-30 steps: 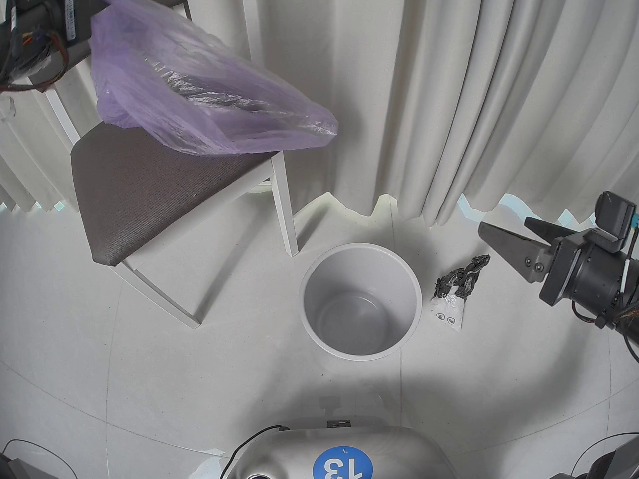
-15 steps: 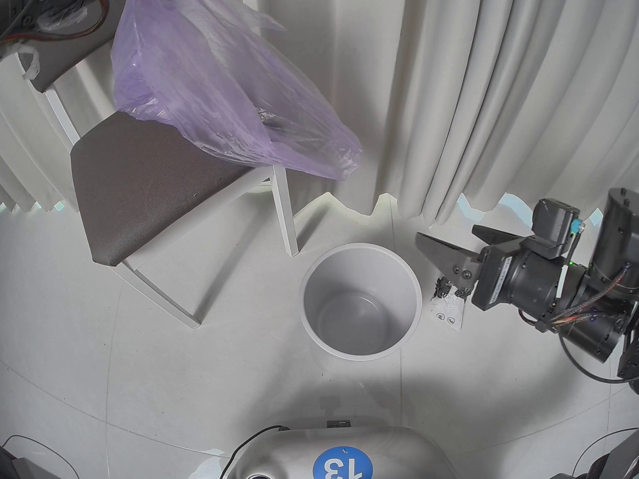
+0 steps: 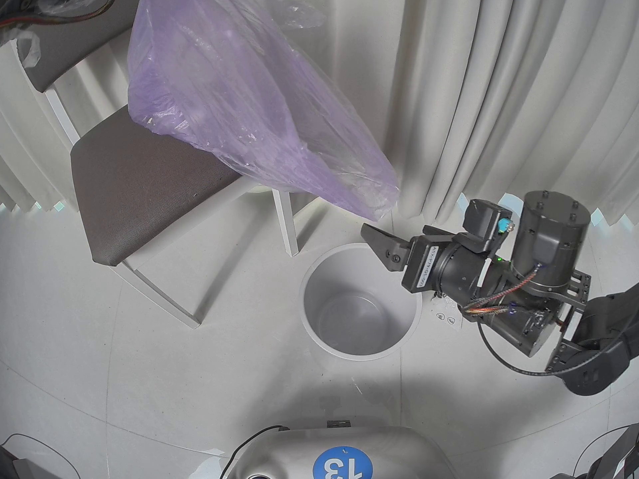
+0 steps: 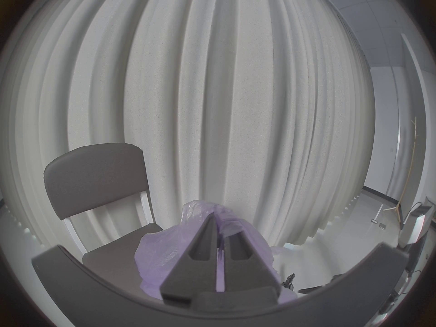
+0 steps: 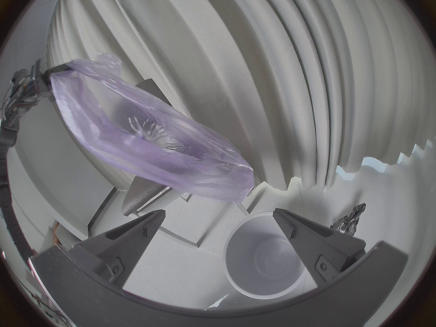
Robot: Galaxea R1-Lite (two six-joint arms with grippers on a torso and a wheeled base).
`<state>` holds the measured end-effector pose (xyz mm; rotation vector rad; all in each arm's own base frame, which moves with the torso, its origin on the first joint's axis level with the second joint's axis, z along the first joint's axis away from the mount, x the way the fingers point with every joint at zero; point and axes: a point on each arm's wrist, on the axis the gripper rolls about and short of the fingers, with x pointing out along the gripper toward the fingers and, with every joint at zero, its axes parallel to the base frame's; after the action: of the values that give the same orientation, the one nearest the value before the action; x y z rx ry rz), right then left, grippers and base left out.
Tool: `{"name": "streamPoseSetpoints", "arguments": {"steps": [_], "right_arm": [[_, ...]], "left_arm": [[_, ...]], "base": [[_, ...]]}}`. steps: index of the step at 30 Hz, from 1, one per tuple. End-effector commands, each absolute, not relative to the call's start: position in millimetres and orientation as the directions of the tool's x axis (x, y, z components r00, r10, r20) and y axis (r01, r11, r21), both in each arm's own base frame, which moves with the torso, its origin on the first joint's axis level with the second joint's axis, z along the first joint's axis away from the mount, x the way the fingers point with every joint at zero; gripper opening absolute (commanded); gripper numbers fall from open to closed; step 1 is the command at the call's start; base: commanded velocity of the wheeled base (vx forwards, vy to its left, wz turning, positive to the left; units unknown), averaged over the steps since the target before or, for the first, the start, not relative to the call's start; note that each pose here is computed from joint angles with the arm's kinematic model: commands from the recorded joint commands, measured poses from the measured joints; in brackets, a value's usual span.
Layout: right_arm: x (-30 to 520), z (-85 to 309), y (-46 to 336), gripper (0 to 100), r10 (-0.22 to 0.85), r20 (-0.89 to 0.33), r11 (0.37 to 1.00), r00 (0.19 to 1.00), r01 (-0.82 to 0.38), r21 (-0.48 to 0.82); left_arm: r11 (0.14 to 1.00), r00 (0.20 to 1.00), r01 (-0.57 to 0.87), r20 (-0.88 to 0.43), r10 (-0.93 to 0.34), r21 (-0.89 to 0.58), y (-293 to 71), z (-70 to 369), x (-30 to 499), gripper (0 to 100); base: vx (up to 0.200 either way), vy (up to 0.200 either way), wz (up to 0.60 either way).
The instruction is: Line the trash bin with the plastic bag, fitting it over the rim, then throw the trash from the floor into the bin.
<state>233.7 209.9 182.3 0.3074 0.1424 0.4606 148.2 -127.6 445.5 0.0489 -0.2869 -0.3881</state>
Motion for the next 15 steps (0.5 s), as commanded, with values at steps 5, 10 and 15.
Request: {"name": "streamPoseSetpoints", "arguments": {"steps": [5,10,15], "right_arm": [[250.7,174.6,210.8,100,0.426,-0.075,0.866,0.902,-0.382,0.322],[245.4,188.5,202.4,100,0.421,-0.04,0.862,0.906,-0.386,0.329],[233.4,198.8,193.5,100,0.433,-0.027,0.855,0.901,-0.401,0.329]], "left_arm": [[0.918,0.877,0.384,0.275,-0.395,0.094,-125.7,446.2,140.9,0],[0.919,0.878,0.385,0.27,-0.395,0.092,-125.4,444.2,141.0,0],[0.918,0.877,0.386,0.275,-0.395,0.09,-125.2,444.9,140.8,0]], "base": [[0.0,0.0,0.0],[0.0,0.0,0.0],[0.0,0.0,0.0]]}}
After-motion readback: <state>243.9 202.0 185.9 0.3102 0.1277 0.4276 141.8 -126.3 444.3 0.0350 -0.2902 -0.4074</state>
